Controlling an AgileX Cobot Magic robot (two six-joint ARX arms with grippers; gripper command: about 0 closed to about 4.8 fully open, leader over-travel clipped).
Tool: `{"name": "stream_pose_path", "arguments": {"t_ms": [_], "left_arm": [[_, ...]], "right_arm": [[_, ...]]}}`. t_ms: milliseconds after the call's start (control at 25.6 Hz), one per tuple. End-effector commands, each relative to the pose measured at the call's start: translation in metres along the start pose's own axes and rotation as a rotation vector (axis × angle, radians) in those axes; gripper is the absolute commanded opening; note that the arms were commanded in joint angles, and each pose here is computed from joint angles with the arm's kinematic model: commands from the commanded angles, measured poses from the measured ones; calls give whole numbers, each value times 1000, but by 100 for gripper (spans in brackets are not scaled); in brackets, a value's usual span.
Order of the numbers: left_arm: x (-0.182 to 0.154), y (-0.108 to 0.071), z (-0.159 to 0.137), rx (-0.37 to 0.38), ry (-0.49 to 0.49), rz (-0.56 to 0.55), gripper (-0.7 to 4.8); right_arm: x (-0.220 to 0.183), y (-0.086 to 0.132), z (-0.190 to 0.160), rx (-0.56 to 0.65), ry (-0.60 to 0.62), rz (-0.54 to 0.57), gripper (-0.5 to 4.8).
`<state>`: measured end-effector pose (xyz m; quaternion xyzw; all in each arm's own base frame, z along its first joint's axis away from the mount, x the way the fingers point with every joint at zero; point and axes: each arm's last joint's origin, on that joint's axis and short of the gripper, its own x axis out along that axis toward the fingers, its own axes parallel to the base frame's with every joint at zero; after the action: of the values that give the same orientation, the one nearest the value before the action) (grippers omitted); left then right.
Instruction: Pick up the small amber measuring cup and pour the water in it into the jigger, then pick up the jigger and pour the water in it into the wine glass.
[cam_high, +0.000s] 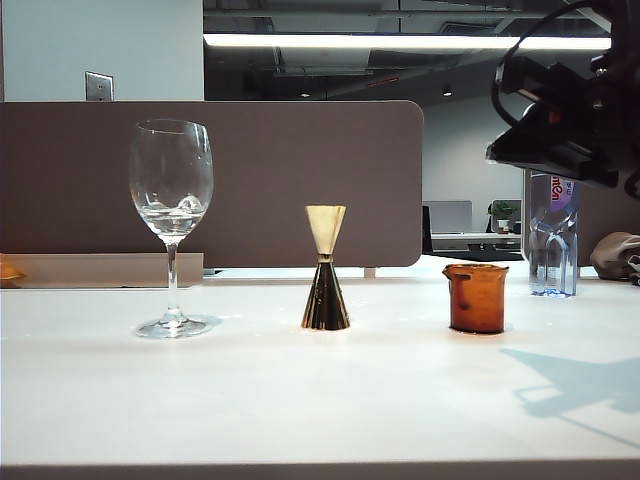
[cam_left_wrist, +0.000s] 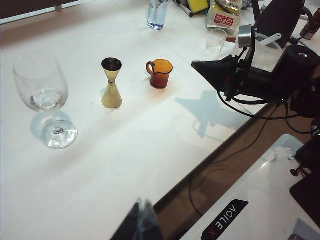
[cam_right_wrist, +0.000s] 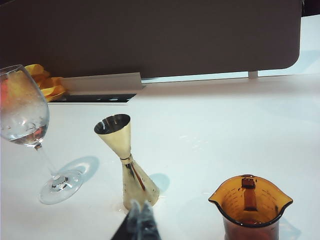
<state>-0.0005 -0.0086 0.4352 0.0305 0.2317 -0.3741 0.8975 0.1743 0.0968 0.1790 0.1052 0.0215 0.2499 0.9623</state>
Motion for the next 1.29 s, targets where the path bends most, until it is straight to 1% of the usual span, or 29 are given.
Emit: {"name": "stream_pose_path", "arguments": {"t_ms": [39,508,547,625,665,743,821,938,1094,1212,1290], "left_arm": [[-1,0,1,4,-9,-4,-2],[-1,0,1,4,-9,-4,-2],[-1,0,1,4,-9,-4,-2],[-1,0,1,4,-9,-4,-2],[-1,0,1,4,-9,-4,-2],[-1,0,1,4,-9,-4,-2],[-1,0,1,4,-9,-4,-2],[-1,0,1,3,-9,-4,-2],[-1,0,1,3,-9,-4,-2],[-1,0,1,4,-9,-4,-2],[-1,0,1,4,-9,-4,-2]], "right_arm": [[0,0,0,-5,7,0,-1],[0,-1,-3,-18,43,-6,0],[1,-1,-3,-28,49,-6,0],[8,0,-2,-86,127,-14,0],[15,1,1,-125,198,-1,0],[25,3,8,-161,272,9,0],[33,5,15,-179,281,11,0],[48,7,22,-241,261,25,2],[73,15,19,-340,289,64,96],[90,22,12,-383,316,97,101],[100,25,8,-388,327,109,125]]}}
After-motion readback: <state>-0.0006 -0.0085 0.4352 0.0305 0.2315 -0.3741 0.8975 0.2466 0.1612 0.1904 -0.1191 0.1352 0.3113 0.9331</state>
